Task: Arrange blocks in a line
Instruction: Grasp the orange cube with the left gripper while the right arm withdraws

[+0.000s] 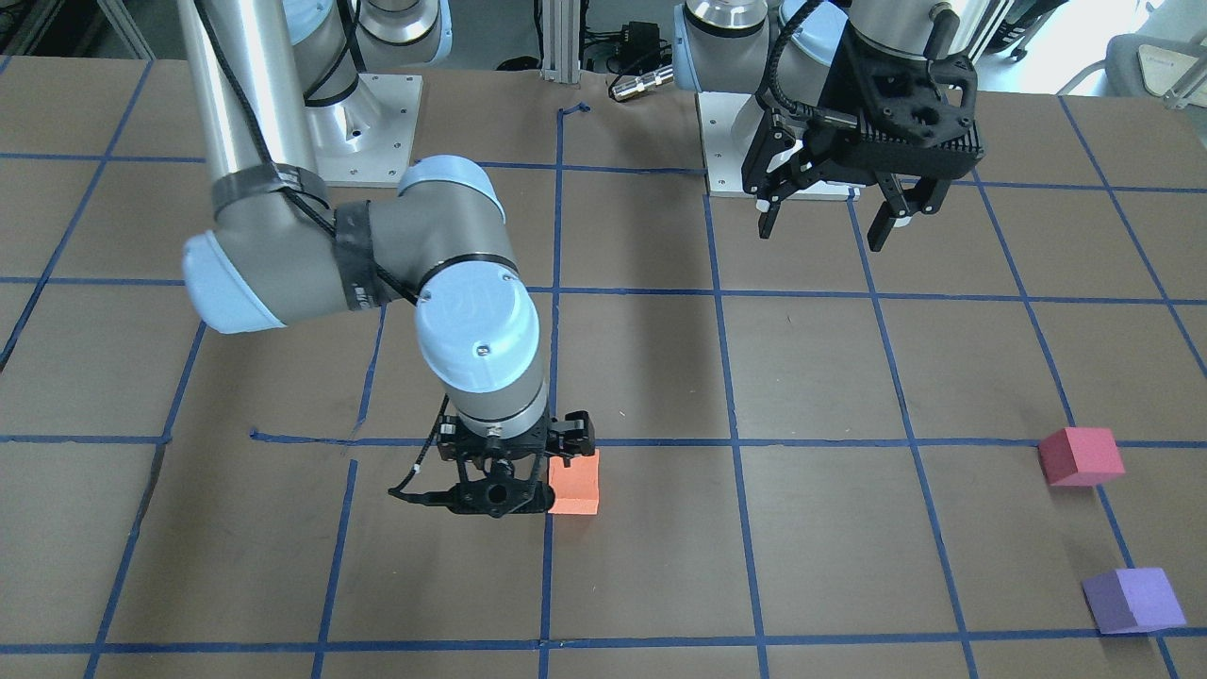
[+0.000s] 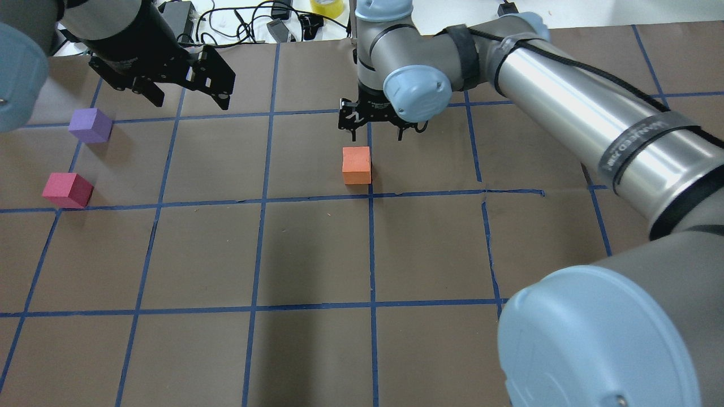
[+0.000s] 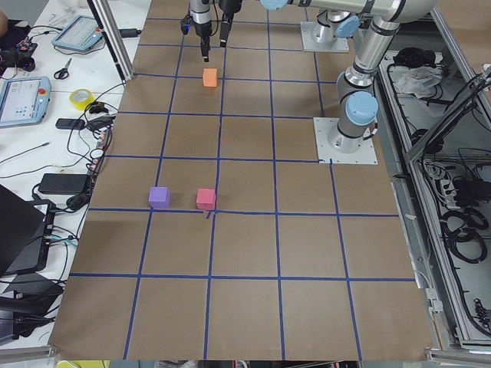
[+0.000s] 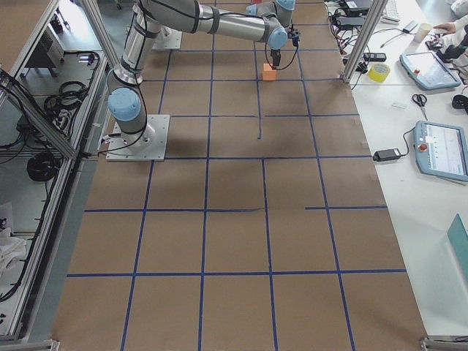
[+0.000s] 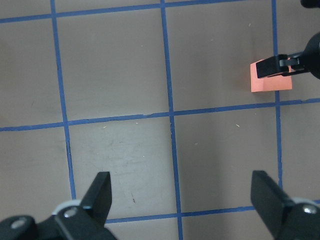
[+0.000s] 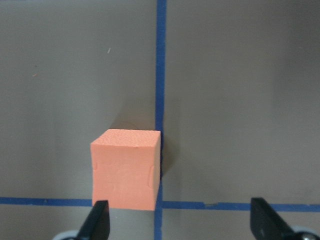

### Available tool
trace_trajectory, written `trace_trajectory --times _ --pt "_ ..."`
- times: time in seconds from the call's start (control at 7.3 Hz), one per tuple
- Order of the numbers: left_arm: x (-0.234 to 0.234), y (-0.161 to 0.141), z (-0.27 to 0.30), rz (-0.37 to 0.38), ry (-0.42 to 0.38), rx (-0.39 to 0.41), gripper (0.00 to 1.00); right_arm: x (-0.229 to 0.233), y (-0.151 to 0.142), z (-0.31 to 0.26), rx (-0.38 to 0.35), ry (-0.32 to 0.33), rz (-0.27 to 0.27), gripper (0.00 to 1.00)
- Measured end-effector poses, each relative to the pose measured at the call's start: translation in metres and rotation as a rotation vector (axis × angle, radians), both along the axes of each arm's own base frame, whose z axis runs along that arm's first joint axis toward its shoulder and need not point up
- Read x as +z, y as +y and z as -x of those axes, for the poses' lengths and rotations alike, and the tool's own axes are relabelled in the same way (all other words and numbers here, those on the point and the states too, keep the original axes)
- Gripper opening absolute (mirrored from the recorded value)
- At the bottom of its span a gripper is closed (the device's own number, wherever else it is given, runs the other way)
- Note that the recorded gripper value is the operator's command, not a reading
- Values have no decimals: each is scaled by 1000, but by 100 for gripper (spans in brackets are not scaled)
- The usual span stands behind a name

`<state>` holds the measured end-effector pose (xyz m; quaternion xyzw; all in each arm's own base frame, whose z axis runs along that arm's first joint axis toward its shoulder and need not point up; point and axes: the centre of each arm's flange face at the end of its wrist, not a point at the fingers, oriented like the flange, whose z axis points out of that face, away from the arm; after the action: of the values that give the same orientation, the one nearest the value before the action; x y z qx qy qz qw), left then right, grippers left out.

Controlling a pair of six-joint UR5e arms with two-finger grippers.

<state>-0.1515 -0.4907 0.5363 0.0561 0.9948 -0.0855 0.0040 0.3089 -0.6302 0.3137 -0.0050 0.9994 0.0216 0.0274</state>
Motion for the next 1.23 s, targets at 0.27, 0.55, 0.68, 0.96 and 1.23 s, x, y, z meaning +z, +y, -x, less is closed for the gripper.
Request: trace_trajectory --times 0.27,0.55,0.68,0.96,1.23 --pt "-9 -11 0 5 -36 12 100 80 11 110 36 0 -34 100" --pt "-40 -57 8 16 -15 33 100 147 44 187 64 18 -39 100" --pt "-66 -80 26 15 33 65 100 178 69 203 91 49 -33 100" --pt "-120 -104 101 -16 101 122 100 199 104 207 127 68 -35 100" --pt "-179 -123 152 -40 107 115 100 206 115 202 101 78 3 100"
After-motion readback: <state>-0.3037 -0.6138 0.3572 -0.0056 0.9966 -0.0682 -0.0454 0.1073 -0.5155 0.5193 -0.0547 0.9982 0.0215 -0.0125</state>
